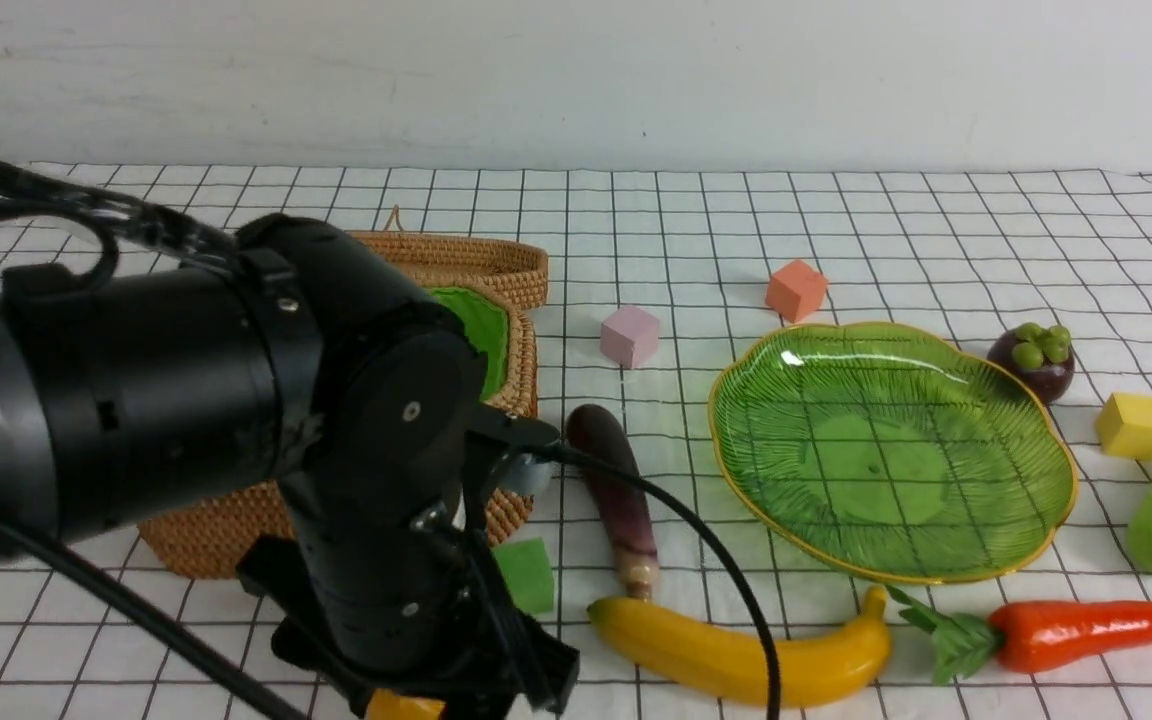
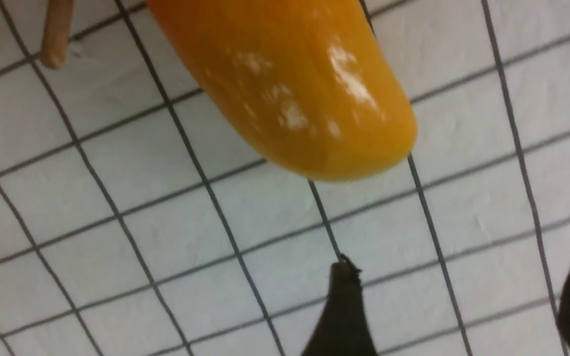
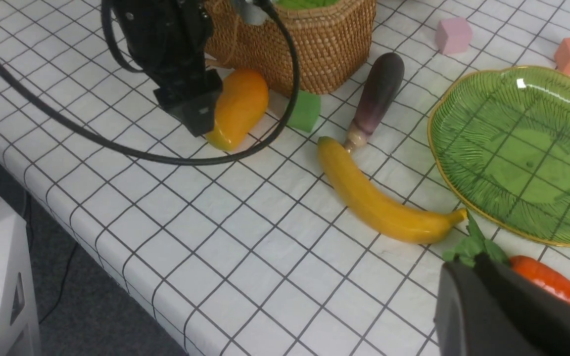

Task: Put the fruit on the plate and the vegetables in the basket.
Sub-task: Grab the mango with your left arm and place it on the right plate

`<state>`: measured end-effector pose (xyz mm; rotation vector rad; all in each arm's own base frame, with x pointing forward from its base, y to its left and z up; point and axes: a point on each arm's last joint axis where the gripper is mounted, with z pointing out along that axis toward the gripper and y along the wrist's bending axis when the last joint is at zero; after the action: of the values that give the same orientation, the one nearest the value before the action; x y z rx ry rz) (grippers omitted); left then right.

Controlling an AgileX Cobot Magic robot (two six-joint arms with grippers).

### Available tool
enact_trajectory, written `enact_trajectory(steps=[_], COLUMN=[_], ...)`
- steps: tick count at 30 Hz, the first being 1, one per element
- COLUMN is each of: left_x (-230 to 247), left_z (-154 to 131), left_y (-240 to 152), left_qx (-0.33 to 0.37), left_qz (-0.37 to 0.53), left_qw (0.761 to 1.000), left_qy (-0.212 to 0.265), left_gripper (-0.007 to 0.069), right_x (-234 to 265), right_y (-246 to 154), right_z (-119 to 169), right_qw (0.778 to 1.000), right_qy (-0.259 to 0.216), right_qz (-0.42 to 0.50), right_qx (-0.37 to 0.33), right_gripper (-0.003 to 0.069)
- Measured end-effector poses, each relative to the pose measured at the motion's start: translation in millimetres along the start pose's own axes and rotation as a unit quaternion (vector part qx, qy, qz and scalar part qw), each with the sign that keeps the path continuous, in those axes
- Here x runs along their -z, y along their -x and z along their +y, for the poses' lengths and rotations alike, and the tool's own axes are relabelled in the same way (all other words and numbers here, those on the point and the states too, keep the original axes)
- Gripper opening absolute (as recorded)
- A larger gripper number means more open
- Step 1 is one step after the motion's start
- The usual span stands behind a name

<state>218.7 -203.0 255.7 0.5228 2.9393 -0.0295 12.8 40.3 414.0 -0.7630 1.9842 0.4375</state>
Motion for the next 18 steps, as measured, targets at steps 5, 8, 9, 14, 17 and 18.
enact_trajectory(steps=[5, 8, 9, 14, 17, 18], left_x=[-14.2, -20.3, -22.9, -21.7, -16.6, -17.1], left_z=[1.8, 4.7, 7.4, 14.1, 12.0, 10.5], left_y=[13.2, 8.7, 2.3, -10.6, -6.0, -3.5], left_qx=[0.033, 0.036, 0.040, 0.067, 0.098, 0.106], left_qz=[-0.049, -0.046, -0.041, -0.065, -0.117, -0.127], left_qw=[0.998, 0.998, 0.998, 0.995, 0.988, 0.986], left_qy=[0.025, 0.034, 0.037, 0.030, -0.002, -0.012], left_gripper=[0.0651, 0.0647, 0.0633, 0.0583, 0.0574, 0.0575], right_x=[0.0, 0.0, 0.0, 0.0, 0.0, 0.0], right_y=[-0.3, -0.3, -0.3, -0.4, -0.5, -0.5], right_z=[-0.7, -0.8, -0.9, -1.1, -1.1, -1.1], right_qw=[1.000, 1.000, 1.000, 1.000, 1.000, 1.000], right_qy=[-0.004, -0.004, -0.005, -0.006, -0.006, -0.006], right_qz=[0.002, 0.002, 0.002, 0.002, 0.003, 0.003], right_qx=[0.001, 0.001, 0.002, 0.002, 0.002, 0.002], right_gripper=[0.0049, 0.0049, 0.0049, 0.0052, 0.0055, 0.0055])
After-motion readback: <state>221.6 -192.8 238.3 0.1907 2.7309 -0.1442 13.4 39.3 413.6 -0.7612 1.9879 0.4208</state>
